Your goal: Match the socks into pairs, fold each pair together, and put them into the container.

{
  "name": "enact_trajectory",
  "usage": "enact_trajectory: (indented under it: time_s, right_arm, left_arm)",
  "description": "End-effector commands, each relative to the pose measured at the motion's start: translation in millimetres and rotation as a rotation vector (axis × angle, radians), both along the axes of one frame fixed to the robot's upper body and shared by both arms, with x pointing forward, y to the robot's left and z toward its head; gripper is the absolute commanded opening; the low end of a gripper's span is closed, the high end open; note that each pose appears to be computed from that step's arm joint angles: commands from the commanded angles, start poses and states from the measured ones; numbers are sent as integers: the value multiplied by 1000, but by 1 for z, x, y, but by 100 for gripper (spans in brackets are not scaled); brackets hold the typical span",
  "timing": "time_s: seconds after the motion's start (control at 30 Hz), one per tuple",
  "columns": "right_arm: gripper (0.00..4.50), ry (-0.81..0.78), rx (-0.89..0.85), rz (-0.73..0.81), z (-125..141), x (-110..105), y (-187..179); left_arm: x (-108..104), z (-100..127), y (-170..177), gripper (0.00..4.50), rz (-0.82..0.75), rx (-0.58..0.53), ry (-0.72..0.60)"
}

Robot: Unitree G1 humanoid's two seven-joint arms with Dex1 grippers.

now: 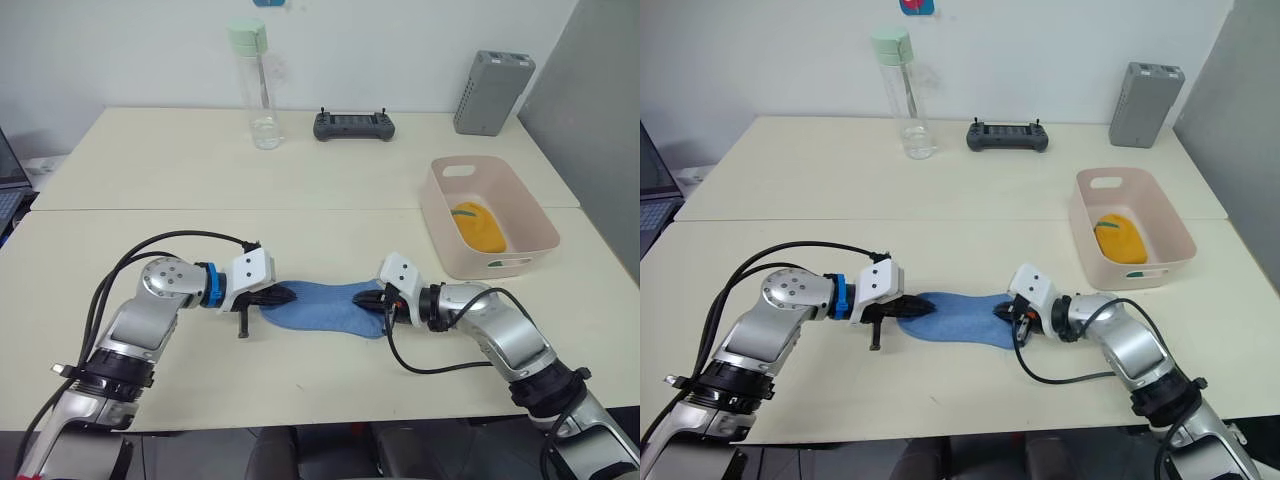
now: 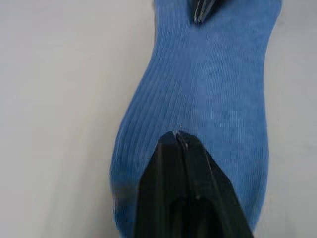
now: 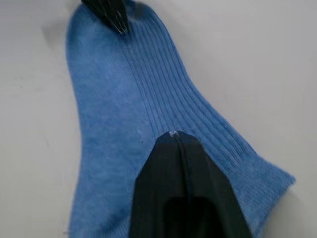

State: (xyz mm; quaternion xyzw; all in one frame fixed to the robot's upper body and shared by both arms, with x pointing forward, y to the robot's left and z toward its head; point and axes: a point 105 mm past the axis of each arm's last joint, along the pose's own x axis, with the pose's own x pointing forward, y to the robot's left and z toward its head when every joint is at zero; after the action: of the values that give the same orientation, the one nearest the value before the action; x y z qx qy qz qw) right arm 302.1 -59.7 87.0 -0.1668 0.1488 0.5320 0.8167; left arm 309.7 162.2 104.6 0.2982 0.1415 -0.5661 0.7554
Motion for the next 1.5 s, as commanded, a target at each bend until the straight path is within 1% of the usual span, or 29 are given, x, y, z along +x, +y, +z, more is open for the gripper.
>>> enact_trajectory:
  time_s: [0.03,0.1,0.17,0.3,0.33,0.4,0.53,0.6,0.67,0.73,0.77,0.9,1.0,1.07,1.1,1.2,1.33,1.37,1.43,1.5]
  right_arm:
    - [2,-6,18,-41,5,3,-19]
    - [2,6,0,-47,1,0,-29]
    - [2,16,7,-62,2,-3,-38]
    - [2,105,103,-83,22,-17,-45]
    - [18,125,117,-77,26,-21,-45]
    - [63,137,145,-114,32,-20,-45]
    - [201,121,128,-190,32,-11,-47]
    - [271,125,119,-221,28,-6,-46]
    - [349,145,92,-227,20,-6,-44]
    - [421,156,75,-267,12,0,-43]
    - [446,165,72,-277,10,1,-43]
    - [446,209,74,-252,5,-4,-40]
    - [380,225,88,-210,7,-10,-36]
    - [315,235,94,-185,9,-14,-34]
    - [272,240,96,-179,9,-15,-33]
    - [164,270,101,-153,7,-21,-30]
    - [13,266,122,-179,8,-16,-33]
    - [6,271,139,-190,9,-13,-35]
    - [6,286,174,-211,12,-8,-40]
    - [6,302,197,-210,17,-4,-45]
  left_arm:
    - [0,-1,11,0,19,15,-13]
    - [-1,-2,14,0,27,15,-12]
    - [-3,0,15,0,31,1,-7]
    - [-6,3,14,0,38,-28,-4]
    - [-6,3,14,0,40,-29,-7]
    - [-9,4,10,0,33,-46,10]
    - [-9,16,2,0,18,-104,0]
    - [-9,22,-2,0,4,-131,-7]
    - [-10,28,-7,0,-11,-158,-6]
    - [-13,37,-14,0,-44,-199,-5]
    - [-14,42,-18,0,-56,-215,-5]
    - [-15,50,-26,0,-67,-226,-14]
    - [-15,51,-27,0,-65,-224,-19]
    - [-15,51,-27,0,-65,-224,-19]
    - [-16,51,-27,0,-64,-225,-17]
    - [-17,50,-28,0,-63,-226,-12]
    - [-18,49,-31,0,-64,-229,-12]
    - [-18,49,-32,0,-65,-231,-13]
    - [-18,49,-35,0,-69,-233,-19]
    - [-23,45,-44,0,-99,-237,-11]
